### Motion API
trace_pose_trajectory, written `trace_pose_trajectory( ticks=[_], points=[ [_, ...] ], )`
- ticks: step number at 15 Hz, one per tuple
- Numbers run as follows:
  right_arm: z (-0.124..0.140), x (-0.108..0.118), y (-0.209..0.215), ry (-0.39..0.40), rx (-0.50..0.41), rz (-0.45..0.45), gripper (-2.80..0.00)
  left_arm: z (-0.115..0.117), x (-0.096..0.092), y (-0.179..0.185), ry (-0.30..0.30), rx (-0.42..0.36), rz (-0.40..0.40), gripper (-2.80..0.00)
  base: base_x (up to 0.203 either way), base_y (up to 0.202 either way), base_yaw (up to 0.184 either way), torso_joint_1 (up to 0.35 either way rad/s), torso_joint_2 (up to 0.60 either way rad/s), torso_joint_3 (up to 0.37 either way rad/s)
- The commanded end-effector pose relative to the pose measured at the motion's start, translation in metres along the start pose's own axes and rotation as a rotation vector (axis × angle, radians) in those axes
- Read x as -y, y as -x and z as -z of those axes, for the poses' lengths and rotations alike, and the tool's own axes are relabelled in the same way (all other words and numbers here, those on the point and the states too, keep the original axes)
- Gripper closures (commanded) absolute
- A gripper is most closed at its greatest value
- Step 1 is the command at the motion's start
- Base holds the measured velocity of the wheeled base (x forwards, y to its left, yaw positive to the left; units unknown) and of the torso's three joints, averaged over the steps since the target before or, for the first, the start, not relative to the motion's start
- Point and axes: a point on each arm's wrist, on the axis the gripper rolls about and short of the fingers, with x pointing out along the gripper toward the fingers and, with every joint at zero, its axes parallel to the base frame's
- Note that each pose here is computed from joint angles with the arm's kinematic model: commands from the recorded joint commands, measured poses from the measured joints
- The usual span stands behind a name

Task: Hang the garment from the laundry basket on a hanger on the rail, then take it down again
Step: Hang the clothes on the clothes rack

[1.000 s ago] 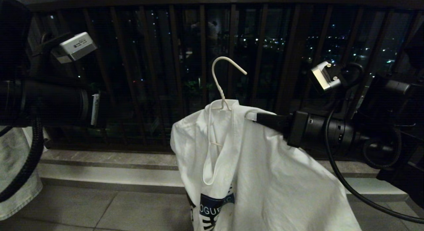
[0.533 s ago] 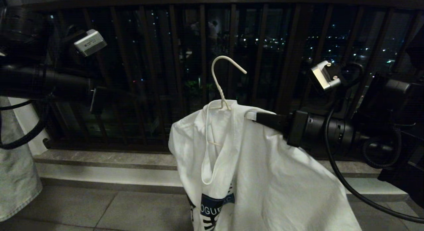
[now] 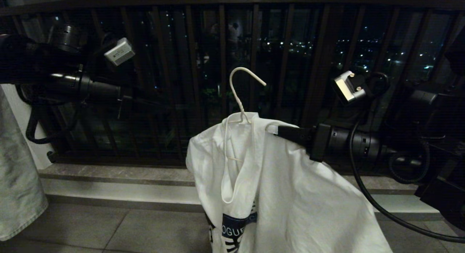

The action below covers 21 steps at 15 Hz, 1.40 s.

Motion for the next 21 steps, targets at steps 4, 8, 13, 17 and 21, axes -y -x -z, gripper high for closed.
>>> trace_pose_trajectory(
  ticks=[4,8,13,17,21],
  points=[
    [-0.001,0.0,-0.001,0.001,0.003,-0.005,0.0,0.02,-0.009,-0.066,-0.084,-0.017,0.164,-2.8,0.0,0.0,0.0,0.0,0.0,0.0],
    [0.0,0.001,-0.002,-0.001,0.0,-0.003,0.0,0.031,-0.006,-0.094,-0.134,-0.021,0.227,-2.8,0.0,0.0,0.0,0.0,0.0,0.0],
    [0.0,0.002,-0.003,-0.002,-0.001,-0.003,0.0,0.026,0.004,-0.11,-0.164,-0.001,0.275,-2.8,0.0,0.0,0.0,0.0,0.0,0.0],
    [0.003,0.005,-0.005,-0.009,-0.011,0.003,0.0,0.029,0.004,-0.141,-0.198,0.036,0.293,-2.8,0.0,0.0,0.0,0.0,0.0,0.0],
    [0.005,0.006,-0.006,-0.011,-0.017,0.004,0.0,0.03,0.009,-0.154,-0.192,0.044,0.313,-2.8,0.0,0.0,0.0,0.0,0.0,0.0]
  ],
)
